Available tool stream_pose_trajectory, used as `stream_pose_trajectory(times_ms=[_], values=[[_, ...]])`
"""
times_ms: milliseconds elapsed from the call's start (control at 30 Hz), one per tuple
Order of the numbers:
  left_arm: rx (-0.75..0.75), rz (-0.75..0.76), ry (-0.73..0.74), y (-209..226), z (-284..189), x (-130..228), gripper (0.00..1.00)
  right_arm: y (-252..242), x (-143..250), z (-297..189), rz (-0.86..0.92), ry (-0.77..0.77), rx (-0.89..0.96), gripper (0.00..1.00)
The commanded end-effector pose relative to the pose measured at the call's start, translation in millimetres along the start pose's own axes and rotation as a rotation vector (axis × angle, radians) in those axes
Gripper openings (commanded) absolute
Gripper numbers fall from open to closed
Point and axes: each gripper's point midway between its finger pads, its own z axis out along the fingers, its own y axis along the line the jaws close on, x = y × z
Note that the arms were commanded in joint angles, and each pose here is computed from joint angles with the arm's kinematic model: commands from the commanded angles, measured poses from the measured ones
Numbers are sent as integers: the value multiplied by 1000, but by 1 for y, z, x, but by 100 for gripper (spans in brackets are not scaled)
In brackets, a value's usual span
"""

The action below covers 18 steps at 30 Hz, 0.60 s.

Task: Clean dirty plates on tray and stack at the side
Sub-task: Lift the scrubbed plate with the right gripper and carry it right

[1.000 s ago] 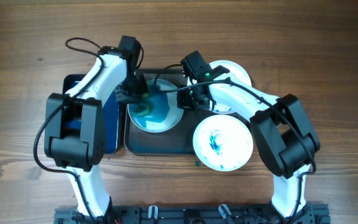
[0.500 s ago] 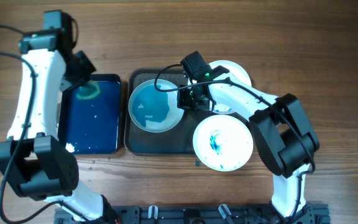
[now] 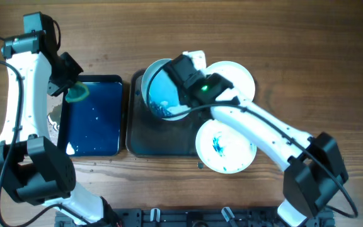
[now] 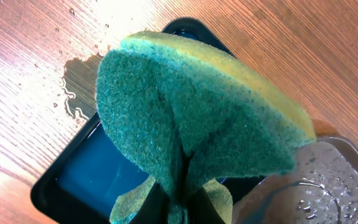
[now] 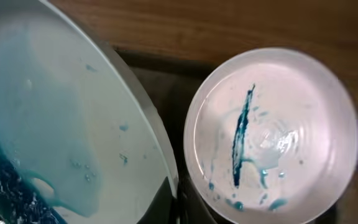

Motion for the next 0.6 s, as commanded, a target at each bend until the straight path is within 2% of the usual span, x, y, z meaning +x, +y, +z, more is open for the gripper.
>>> stream_pose_trajectory(times_ms=[0,300,433,567], values=[[-3,-13,-23,2,-5,-5,4,-25,-21,-29,-112,-165,260,5],[-3,-13,-23,2,-5,-5,4,-15,-44,-126,-237,-571,670,4],[-3,-13,-23,2,-5,-5,4,-10,-50,-145,-262,-631,741,4],[-8,-12,-14,3,-5,-2,4,-4,-54,-144,-259,-632,719,4]])
